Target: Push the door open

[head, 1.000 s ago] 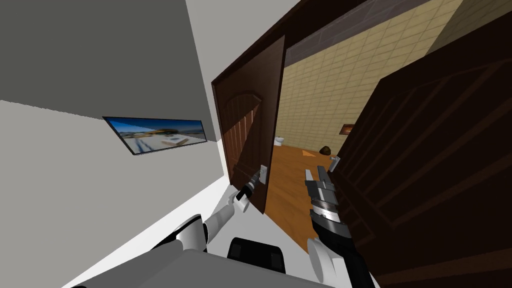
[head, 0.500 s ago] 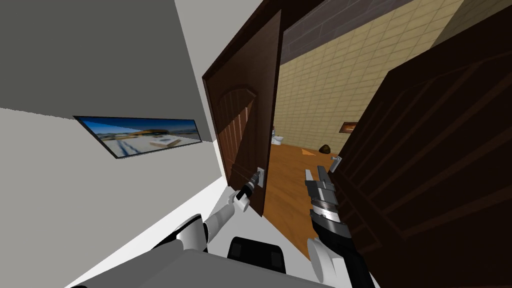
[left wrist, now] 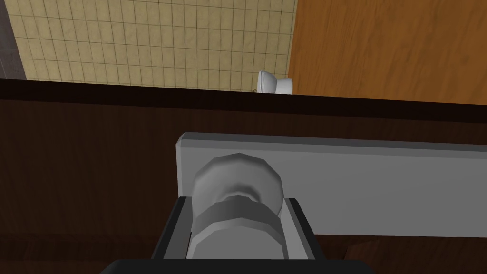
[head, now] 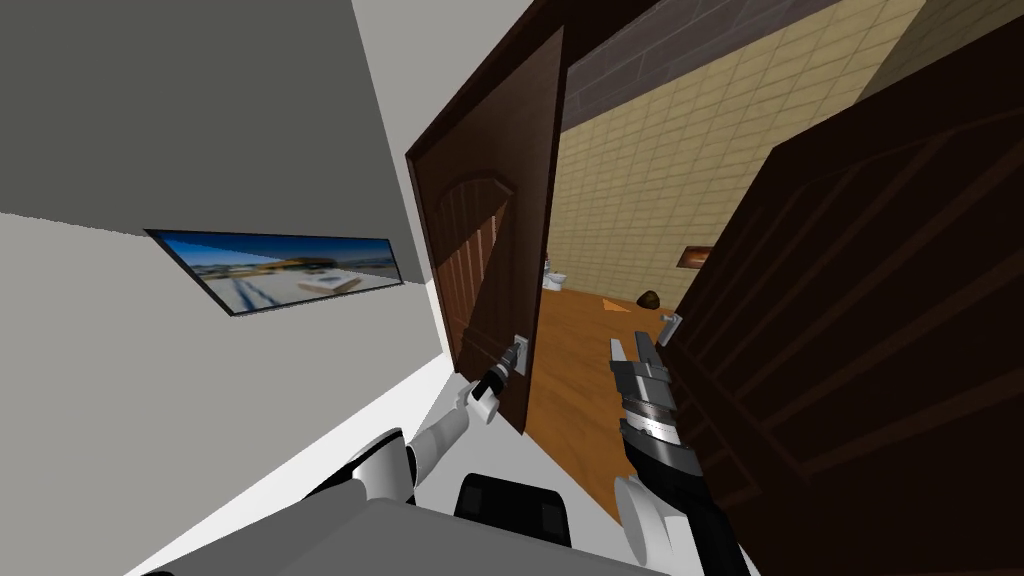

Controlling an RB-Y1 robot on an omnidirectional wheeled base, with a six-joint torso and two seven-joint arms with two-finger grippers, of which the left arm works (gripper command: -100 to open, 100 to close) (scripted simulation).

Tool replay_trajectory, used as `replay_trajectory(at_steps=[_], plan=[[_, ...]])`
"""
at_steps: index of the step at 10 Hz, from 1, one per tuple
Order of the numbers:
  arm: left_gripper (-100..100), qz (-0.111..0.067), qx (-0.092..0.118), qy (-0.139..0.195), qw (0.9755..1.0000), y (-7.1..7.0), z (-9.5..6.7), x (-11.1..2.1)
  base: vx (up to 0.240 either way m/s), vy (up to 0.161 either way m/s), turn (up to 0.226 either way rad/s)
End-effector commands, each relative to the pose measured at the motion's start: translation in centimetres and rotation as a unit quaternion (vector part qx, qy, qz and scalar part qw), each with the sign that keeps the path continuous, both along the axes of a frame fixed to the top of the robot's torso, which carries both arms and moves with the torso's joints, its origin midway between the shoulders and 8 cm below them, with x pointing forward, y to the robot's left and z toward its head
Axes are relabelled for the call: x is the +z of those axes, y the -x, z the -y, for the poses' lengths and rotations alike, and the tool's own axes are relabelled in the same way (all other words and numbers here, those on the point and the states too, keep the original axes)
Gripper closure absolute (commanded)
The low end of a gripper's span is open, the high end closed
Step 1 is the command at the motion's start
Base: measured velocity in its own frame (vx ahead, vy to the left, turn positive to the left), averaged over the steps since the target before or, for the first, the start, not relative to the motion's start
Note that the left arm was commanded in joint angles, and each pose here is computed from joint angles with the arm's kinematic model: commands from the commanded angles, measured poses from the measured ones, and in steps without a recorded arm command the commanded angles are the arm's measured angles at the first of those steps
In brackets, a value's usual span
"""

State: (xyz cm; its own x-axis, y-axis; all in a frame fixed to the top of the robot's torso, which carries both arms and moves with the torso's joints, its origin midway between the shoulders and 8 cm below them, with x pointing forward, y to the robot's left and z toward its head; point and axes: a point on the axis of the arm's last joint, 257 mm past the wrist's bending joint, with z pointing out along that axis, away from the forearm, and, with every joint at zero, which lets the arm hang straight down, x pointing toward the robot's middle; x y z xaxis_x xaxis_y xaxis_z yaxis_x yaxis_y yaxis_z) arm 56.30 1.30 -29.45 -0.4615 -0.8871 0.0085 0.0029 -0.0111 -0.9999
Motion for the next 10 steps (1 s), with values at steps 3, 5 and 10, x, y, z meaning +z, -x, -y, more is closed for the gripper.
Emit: replay_trajectory(at_steps=[3, 5, 10], plan=[[100, 0.004, 0.015, 0.001, 0.9999, -0.8, -1.3, 0.4, 0.120, -0.121, 0.039], [100, 0.004, 0.025, 0.000, 0.9997, -1.2, -2.3, 0.3, 0.130, -0.136, 0.038], [100, 0.004, 0.057, -0.002, 0.9984, -2.4, -5.3, 0.3, 0.139, -0.145, 0.045]])
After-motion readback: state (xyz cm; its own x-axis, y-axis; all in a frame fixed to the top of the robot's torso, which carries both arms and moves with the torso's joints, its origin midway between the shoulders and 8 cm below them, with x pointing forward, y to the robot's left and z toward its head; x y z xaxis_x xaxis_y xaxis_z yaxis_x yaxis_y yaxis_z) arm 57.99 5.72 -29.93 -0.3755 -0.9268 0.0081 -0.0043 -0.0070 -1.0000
